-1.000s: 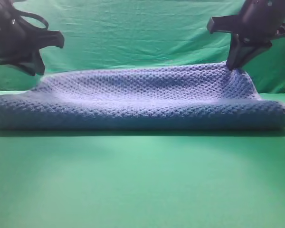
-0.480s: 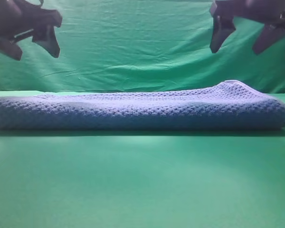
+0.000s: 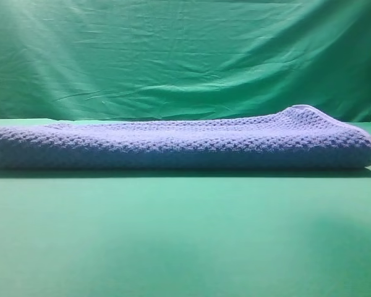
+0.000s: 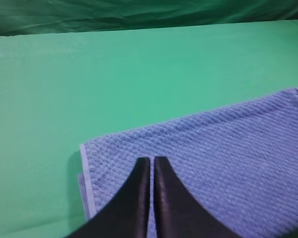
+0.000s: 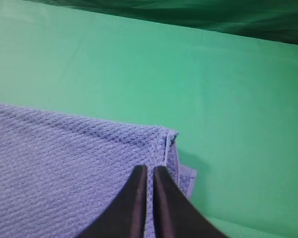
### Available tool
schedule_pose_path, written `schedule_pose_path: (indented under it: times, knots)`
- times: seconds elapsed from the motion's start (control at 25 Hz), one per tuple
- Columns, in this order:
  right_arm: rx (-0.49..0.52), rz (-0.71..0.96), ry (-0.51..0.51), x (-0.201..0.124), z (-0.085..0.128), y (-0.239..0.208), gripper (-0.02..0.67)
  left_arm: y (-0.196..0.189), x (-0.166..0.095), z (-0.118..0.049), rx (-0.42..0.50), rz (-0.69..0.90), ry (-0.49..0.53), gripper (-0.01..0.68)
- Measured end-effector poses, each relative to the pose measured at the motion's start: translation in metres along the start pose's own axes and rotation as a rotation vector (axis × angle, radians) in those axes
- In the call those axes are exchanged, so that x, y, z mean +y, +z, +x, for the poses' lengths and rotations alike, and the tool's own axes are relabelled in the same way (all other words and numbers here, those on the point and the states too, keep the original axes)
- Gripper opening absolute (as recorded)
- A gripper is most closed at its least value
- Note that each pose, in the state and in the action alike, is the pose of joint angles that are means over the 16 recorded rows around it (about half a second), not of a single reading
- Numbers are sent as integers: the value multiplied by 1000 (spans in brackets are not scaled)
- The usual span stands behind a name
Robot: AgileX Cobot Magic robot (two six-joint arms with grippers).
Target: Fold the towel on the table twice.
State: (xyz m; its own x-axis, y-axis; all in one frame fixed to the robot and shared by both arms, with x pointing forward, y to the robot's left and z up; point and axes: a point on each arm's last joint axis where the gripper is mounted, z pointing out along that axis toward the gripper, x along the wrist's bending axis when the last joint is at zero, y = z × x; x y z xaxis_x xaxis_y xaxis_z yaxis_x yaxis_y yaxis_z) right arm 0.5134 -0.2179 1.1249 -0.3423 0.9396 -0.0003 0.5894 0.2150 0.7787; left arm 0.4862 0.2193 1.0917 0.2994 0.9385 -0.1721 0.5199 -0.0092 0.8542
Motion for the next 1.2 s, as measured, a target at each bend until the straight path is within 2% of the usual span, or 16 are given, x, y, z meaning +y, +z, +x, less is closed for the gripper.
schedule_pose_path:
  times: [0.16,0.36,0.76,0.96,1.2]
  knots:
    - [9,-15,-10,-4,4,-45,6,-41,-1,-10,-54,34,13,6]
    - [14,-57,-21,-20,9,-97,0,-93,-9,-19,-104,36,33,0]
    - [14,-177,-34,-84,18,-165,0,-182,-37,-26,-129,-99,99,0]
    - [27,-242,-47,-118,22,-179,0,-209,-60,-24,-121,-162,128,0]
    - [55,-343,-67,-152,28,-192,0,-218,-95,-19,-112,-234,142,0]
